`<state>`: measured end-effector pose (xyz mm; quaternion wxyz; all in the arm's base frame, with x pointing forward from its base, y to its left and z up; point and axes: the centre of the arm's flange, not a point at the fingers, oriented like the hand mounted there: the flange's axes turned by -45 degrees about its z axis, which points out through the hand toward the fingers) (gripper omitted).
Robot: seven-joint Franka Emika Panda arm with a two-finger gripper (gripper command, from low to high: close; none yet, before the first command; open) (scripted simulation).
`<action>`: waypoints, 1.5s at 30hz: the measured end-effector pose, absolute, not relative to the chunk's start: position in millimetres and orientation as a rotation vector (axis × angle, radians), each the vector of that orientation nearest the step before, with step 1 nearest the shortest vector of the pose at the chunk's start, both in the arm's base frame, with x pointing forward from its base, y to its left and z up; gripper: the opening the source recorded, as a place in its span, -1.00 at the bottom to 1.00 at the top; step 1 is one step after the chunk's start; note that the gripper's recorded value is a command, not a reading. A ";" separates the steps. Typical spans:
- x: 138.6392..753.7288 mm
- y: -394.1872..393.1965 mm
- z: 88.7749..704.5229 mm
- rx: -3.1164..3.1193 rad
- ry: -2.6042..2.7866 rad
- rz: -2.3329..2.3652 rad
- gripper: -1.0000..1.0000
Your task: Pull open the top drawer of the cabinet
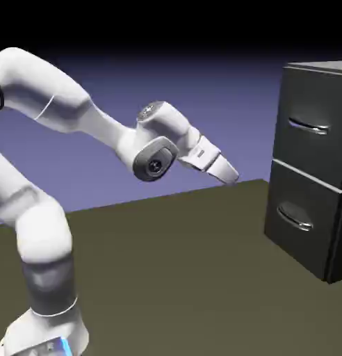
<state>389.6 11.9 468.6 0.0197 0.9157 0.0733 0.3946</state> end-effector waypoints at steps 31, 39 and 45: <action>352.9 50.8 666.9 0.675 1.854 0.748 0.00; 370.6 24.9 682.4 0.223 1.804 0.452 0.00; 397.9 6.0 680.7 -0.054 1.733 0.203 0.00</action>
